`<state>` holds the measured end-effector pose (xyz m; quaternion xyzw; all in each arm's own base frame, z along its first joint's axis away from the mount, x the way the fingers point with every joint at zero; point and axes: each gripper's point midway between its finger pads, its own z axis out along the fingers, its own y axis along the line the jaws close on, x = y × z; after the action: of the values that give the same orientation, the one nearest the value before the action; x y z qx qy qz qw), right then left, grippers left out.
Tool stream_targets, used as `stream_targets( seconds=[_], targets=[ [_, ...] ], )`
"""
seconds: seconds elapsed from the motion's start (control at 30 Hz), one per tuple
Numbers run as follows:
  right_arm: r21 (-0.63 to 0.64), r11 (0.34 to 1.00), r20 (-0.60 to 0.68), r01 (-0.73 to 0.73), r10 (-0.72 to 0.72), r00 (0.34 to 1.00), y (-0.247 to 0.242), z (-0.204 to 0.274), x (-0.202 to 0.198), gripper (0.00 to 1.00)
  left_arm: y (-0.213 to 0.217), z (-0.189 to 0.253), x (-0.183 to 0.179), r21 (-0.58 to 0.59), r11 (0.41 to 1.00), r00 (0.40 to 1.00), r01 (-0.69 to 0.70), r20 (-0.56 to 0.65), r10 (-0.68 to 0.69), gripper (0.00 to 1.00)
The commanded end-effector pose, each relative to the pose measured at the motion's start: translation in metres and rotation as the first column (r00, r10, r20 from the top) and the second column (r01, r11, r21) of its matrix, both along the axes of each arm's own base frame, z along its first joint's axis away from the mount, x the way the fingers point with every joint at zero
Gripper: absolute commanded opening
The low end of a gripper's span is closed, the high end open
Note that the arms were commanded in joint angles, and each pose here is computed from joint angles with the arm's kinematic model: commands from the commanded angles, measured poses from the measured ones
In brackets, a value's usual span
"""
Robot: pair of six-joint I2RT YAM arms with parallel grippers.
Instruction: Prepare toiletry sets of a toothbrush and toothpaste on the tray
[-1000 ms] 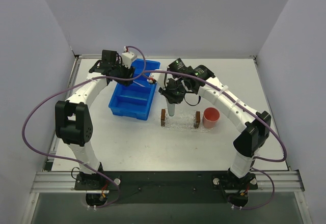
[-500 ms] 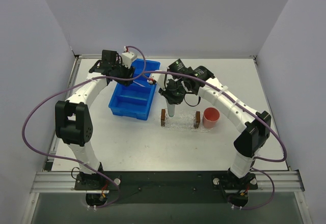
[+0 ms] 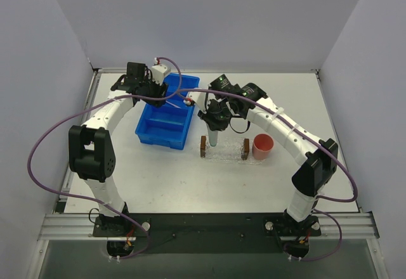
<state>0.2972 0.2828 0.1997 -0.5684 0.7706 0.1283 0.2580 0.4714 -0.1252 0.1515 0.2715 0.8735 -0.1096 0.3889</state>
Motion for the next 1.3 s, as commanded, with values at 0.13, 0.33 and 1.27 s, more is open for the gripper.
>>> stream_targets(
  seconds=[0.13,0.33,1.27],
  targets=[
    [0.05,0.999,0.022,0.006,-0.007,1.0,-0.002,0.016,-0.004,0.0,-0.001,0.008,0.007,-0.017,1.0,0.999,0.005,0.037,-0.005,0.58],
    [0.049,0.999,0.014,0.009,-0.01,1.0,-0.003,0.013,-0.005,0.0,-0.001,0.007,0.006,-0.017,1.0,0.999,0.008,0.031,-0.007,0.58],
    [0.05,0.999,0.006,0.021,-0.021,1.0,-0.003,0.004,0.0,0.0,-0.002,0.0,0.005,-0.017,1.0,1.0,0.007,0.014,-0.007,0.58]
  ],
)
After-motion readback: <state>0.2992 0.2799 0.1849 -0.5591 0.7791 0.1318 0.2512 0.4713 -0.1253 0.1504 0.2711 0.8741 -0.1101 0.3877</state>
